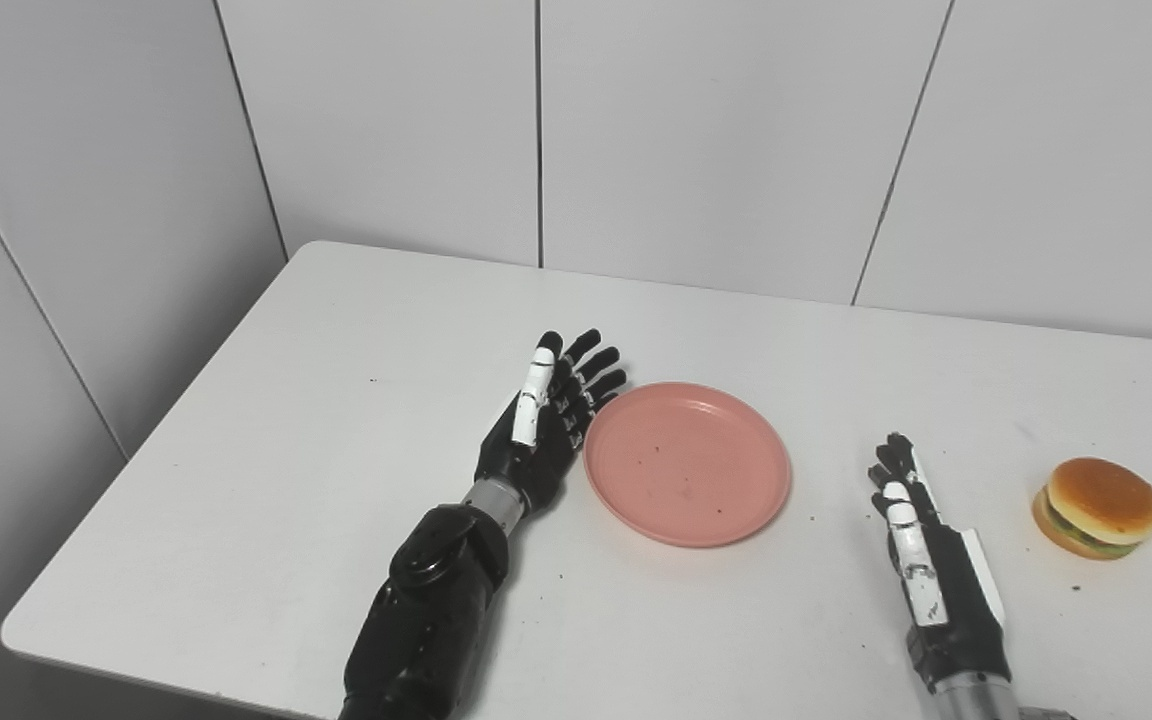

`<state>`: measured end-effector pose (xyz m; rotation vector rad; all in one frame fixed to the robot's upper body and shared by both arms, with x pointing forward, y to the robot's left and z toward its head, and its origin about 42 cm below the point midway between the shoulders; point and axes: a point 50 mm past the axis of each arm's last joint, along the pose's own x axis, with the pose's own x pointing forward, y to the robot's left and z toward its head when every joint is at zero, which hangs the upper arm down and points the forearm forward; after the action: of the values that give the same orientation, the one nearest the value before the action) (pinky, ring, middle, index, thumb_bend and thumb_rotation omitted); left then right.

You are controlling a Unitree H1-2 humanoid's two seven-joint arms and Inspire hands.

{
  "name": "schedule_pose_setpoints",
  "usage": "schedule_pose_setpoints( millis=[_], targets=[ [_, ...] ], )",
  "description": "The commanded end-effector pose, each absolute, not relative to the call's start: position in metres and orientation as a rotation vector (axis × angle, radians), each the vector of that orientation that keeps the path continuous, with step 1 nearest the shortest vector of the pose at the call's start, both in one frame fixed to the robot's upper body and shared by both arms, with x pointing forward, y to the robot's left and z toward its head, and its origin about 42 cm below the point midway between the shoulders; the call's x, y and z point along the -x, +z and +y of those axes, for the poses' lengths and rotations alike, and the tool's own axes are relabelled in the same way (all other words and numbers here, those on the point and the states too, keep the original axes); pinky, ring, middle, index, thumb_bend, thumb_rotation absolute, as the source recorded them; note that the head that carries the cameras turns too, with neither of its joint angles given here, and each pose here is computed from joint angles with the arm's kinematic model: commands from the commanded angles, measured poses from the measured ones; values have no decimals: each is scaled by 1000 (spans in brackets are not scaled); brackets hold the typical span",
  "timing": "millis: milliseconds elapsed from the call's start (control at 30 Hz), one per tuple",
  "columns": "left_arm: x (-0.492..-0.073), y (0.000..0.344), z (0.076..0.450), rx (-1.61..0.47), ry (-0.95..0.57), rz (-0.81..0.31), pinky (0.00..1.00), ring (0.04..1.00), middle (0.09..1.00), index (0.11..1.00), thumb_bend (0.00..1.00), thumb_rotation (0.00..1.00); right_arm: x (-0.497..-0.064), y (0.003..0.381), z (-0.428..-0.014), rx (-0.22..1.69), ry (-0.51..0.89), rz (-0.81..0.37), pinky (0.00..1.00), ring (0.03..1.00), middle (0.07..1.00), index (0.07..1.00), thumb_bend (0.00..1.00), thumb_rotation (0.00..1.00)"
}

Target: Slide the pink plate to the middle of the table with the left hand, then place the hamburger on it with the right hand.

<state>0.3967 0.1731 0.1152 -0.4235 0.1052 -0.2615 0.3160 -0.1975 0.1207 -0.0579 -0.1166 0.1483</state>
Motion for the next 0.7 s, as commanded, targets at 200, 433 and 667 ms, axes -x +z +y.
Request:
schedule_pose_setpoints(
  millis=[200, 433, 667],
  targets=[
    [-373, 99, 151, 417, -344, 198, 909, 896, 897, 899, 525, 1000, -310, 120, -188, 66, 120, -82, 1000, 972, 969, 979, 190, 1000],
    [-361, 98, 146, 423, -381, 197, 907, 894, 890, 891, 534, 1000, -310, 123, -185, 44, 120, -91, 1000, 974, 973, 987, 183, 1000],
    [-355, 98, 146, 438, -384, 208, 909, 902, 904, 899, 536, 1000, -311, 125, -186, 59, 83, -86, 988, 953, 962, 971, 197, 1000]
  ],
)
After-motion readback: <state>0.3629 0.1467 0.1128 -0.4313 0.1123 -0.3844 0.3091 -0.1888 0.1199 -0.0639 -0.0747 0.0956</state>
